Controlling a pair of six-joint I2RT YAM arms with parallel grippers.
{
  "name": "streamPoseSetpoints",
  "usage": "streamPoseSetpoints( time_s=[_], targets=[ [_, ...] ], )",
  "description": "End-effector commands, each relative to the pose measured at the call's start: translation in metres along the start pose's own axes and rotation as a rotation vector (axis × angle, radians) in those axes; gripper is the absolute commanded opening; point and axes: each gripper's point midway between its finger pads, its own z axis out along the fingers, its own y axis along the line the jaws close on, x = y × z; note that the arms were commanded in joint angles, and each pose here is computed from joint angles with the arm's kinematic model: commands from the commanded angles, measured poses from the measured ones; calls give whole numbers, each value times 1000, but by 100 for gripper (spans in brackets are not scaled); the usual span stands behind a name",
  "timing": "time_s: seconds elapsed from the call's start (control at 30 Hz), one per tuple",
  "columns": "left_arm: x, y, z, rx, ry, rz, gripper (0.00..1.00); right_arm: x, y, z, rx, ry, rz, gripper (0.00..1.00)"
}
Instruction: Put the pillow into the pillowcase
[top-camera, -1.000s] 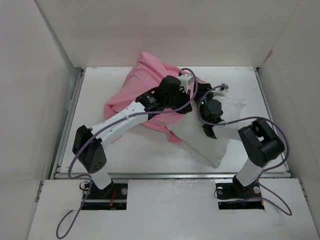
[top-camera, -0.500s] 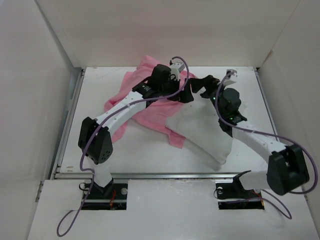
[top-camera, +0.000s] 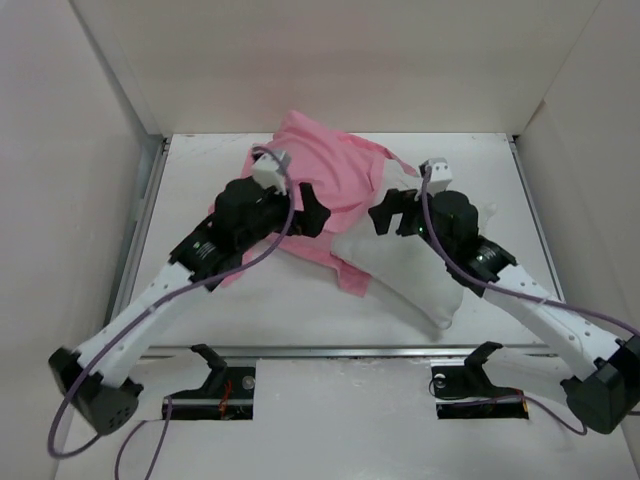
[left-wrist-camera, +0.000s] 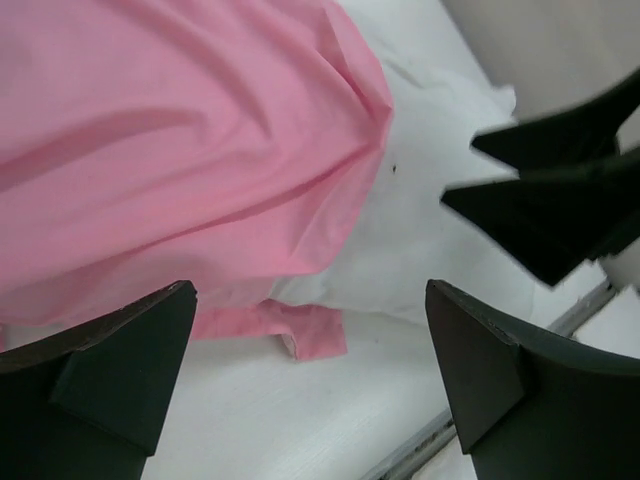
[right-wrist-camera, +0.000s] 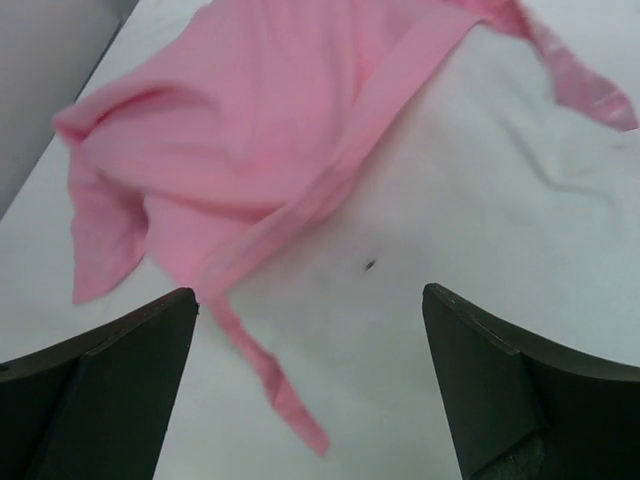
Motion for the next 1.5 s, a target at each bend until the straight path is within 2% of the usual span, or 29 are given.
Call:
streamPoseSetpoints(
  time_s=[0.0,0.13,0.27,0.37,0.43,0.47,0.53,0.63,0.7,0.73,0.8,0.83,0.87,0.9,0.93,0.97,1.0,1.07,1.1,1.13,1.23,1.3,1.37,1.4,1.47],
  targets=[
    [39,40,-8,-169,3,-98,100,17,14,-23,-24,52,-109,100],
    [102,49,4,-208,120,-171,94,48,31,-16,-66,143,-172,100],
    [129,38,26,-153,138,-226,94,76,39,-6,-52,250,-251,100],
    [145,31,45,-143,135,-247,93,90,31,2,27,268,-292,100],
    [153,45,55,-222,128,-273,93,83,28,10,74,228,-296,100],
    [144,45,62,-238,108,-283,93,82,26,13,94,216,-297,100],
    [152,52,76,-302,109,-257,93,70,25,21,131,153,-273,100],
    [153,58,96,-351,96,-246,91,78,22,31,156,151,-279,100],
    [152,60,107,-375,99,-238,81,81,23,38,170,159,-274,100],
    [166,68,113,-415,133,-221,74,85,22,40,174,168,-268,100],
    [164,69,122,-442,141,-211,55,90,22,45,176,174,-270,100],
    [176,78,125,-487,181,-189,39,95,22,49,179,183,-275,100],
    [178,80,127,-504,191,-181,34,96,24,52,178,174,-260,100],
    [178,84,129,-525,189,-172,27,96,23,55,186,167,-260,97],
    [175,81,133,-523,187,-173,16,103,22,60,190,178,-266,95],
    [181,84,134,-539,211,-163,0,102,22,64,197,160,-260,88],
    [177,82,135,-534,203,-167,0,101,20,67,218,147,-252,69],
    [166,76,134,-512,194,-157,0,106,20,74,232,138,-227,49],
    [162,71,131,-484,198,-140,0,105,22,78,226,121,-217,35],
    [157,62,129,-451,197,-130,0,100,33,81,178,112,-199,3],
    [136,36,115,-318,177,-98,0,84,78,88,-24,69,-136,0],
    [120,13,102,-229,152,-67,0,56,100,80,-122,-22,-57,0],
    [103,-12,90,-122,144,-35,0,5,126,69,-231,-202,60,0],
    [103,-12,90,-119,145,-12,0,4,126,69,-231,-203,60,0],
    [94,-37,80,-7,149,-12,0,-29,132,61,-250,-315,172,0]
  ],
)
